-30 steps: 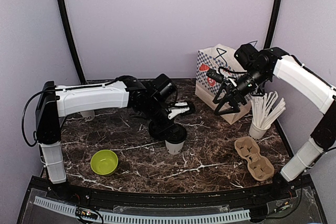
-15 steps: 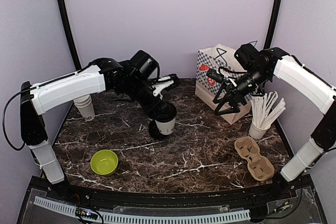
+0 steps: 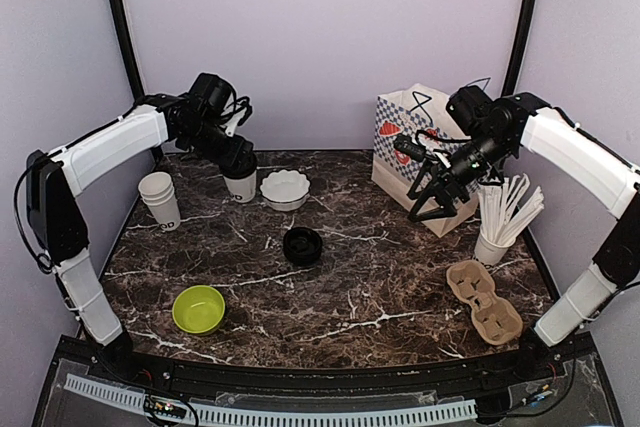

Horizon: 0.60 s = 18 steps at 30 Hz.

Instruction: Pack the takeout coffee

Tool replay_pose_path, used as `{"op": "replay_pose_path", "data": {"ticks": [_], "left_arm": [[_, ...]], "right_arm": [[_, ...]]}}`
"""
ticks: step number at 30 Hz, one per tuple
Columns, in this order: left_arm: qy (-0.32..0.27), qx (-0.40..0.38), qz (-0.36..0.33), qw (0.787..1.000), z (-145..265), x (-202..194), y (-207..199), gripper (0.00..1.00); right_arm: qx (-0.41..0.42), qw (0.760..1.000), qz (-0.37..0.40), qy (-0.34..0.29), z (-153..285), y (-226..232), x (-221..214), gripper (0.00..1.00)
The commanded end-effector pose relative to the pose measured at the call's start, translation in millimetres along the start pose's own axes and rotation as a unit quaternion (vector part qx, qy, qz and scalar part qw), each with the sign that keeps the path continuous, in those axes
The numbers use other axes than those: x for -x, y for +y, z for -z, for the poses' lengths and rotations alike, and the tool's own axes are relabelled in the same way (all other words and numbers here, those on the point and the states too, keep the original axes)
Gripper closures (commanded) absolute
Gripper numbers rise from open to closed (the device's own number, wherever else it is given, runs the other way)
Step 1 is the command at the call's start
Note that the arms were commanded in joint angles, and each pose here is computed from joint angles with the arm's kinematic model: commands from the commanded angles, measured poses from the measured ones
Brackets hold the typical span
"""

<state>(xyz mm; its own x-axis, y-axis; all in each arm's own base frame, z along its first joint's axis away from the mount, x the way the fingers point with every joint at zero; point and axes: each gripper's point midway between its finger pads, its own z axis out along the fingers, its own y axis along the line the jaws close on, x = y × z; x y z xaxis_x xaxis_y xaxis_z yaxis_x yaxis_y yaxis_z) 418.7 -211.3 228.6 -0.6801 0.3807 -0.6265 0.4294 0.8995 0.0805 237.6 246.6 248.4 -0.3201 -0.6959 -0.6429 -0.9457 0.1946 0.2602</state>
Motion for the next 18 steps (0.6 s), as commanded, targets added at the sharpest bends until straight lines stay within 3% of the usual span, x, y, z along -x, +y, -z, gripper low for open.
{"op": "replay_pose_path", "data": {"ticks": [1,7,12,18], "left_arm": [[0.015,0.056,0.053,0.997,-25.3,-9.0,43.0,0.4],[0.026,0.077,0.097,0.992,-56.7,-18.3,83.0,0.4],[0.008,0.084,0.104,0.991,-67.0,-14.5,100.1,0.4],[0.026,0.079,0.117,0.99,-84.1,-21.7,114.4,0.35]], "right_arm": [[-0.02,1.0,0.007,-0.009,7.3,-1.9,3.9,0.14],[-0.027,1.0,-0.001,-0.007,5.1,-8.4,5.1,0.15],[-0.017,1.0,-0.009,-0.004,0.5,-7.6,1.6,0.15],[-0.015,1.0,-0.014,0.002,-2.4,-7.9,-3.1,0.15]]}}
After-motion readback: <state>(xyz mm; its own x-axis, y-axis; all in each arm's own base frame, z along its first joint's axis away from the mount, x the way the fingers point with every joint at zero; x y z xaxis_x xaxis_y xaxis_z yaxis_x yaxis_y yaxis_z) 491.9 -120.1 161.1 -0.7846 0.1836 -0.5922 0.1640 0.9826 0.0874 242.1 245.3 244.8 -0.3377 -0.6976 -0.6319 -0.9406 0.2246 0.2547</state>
